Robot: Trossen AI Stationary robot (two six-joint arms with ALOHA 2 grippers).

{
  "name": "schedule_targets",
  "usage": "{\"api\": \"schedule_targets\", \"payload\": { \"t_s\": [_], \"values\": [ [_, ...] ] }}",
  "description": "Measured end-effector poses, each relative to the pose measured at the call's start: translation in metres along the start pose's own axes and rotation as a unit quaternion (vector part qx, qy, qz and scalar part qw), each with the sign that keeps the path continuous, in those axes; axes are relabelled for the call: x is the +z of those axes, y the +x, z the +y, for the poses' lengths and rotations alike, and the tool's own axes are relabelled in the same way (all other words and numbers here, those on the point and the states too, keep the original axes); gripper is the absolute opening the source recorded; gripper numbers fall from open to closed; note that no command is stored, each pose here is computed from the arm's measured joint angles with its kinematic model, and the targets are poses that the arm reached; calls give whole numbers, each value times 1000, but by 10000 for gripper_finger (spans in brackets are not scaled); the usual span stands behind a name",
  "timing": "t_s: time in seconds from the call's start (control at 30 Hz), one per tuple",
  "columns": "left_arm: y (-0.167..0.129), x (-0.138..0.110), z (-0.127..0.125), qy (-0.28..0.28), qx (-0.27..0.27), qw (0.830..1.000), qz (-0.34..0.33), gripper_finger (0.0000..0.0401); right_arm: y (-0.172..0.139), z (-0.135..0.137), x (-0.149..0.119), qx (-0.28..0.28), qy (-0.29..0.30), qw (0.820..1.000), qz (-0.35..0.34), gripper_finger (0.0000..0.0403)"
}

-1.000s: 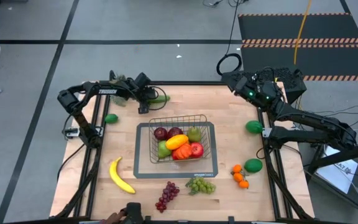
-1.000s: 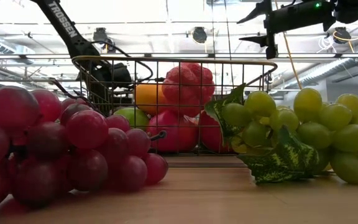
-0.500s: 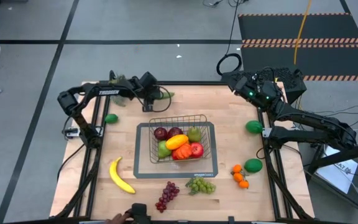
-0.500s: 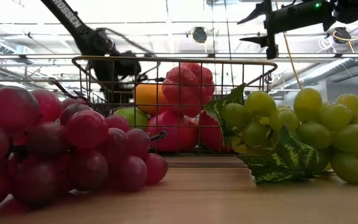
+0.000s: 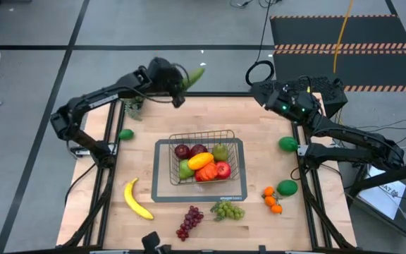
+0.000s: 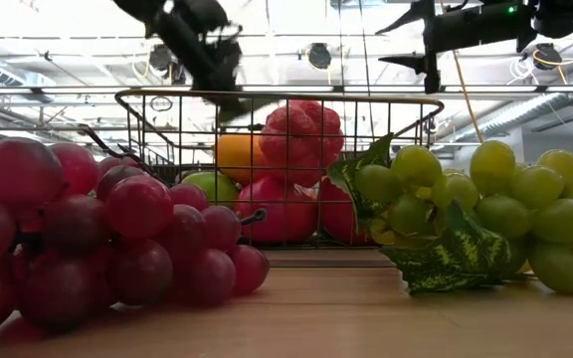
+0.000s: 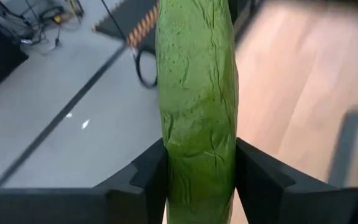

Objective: Build produce basket
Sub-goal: Put the cucumber into the gold wire basket

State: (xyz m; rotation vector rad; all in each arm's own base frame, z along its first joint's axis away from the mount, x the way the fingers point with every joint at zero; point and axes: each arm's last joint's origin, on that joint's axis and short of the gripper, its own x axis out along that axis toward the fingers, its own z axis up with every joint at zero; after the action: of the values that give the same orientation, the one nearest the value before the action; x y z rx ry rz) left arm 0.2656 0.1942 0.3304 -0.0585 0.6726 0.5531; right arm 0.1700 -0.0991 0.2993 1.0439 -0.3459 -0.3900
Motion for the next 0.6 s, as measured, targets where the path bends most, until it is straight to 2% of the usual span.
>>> {"api": "schedule_targets", "payload": {
  "t_s": [0.1, 0.23, 0.4, 0.6],
  "values": [
    [-20, 18, -4, -57, -7, 997, -47, 162, 0, 1, -1, 16, 5, 999, 31, 201],
    [-44, 35, -14, -103, -26, 989, -103, 163, 0, 2, -3, 34, 6, 997, 67, 201],
    [-62, 43, -35, -170, -68, 975, -124, 159, -1, 3, -6, 55, 6, 993, 108, 201],
    [-80, 48, -65, -308, -141, 932, -125, 169, -1, 4, -7, 71, -14, 988, 133, 201]
  ]
}}
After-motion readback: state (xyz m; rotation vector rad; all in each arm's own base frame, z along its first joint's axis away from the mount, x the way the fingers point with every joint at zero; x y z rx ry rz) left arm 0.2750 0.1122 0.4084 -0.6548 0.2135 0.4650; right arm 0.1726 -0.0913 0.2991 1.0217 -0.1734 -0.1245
